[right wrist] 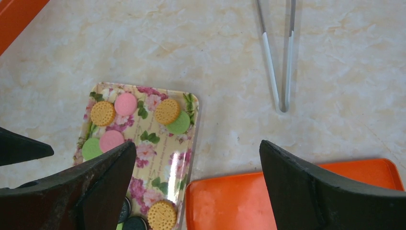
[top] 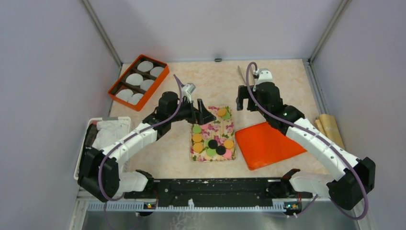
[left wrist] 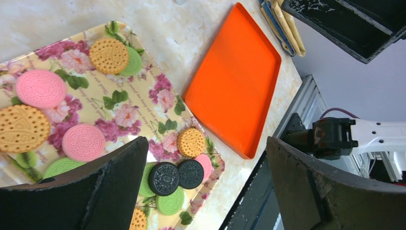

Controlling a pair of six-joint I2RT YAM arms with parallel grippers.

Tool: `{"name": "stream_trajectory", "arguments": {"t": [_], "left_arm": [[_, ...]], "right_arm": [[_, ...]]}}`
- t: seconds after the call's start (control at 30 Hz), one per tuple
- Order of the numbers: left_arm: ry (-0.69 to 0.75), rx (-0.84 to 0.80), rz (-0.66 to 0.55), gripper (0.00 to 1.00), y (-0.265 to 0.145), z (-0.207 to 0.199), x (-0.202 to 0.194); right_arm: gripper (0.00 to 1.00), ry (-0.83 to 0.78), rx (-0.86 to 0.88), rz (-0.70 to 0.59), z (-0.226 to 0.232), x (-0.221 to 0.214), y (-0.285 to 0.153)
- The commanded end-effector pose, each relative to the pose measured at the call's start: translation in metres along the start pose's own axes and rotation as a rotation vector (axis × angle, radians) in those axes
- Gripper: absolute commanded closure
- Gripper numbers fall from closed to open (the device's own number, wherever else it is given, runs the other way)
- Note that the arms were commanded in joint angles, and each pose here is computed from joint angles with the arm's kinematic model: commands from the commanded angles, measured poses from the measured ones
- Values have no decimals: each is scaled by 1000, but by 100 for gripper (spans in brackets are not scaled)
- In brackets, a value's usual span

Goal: Pack the cookies

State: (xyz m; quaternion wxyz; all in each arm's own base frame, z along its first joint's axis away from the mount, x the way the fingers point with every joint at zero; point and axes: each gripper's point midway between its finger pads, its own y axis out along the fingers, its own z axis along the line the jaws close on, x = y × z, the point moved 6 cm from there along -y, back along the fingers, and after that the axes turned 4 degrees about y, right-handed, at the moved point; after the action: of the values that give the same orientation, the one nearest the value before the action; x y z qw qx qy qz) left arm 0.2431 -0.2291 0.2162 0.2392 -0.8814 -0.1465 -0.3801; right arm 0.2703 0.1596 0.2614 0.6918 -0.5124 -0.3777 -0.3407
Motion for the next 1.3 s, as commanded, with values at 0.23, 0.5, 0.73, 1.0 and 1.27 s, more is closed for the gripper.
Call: {"name": "stream_trajectory", "arguments": {"t": [0.23,0.5,0.73,1.0,1.27], "left_arm": [[61,109,-45,2,-10,3,14],[142,404,-92,2,-12,32,47],[3,828,7,1,-7,125,96],[-113,1115,39,2,-6,228,137],[-153,1263,13,2,-27,272,151]], "right_arm": [[1,-23,43,-44,3,-6,1],[1,-49,53,4,6,-16,13],[1,-25,109,18,11,-22,10],[1,-28,108,21,8,-27,5],[1,-4,148,42,9,-38,4]]}}
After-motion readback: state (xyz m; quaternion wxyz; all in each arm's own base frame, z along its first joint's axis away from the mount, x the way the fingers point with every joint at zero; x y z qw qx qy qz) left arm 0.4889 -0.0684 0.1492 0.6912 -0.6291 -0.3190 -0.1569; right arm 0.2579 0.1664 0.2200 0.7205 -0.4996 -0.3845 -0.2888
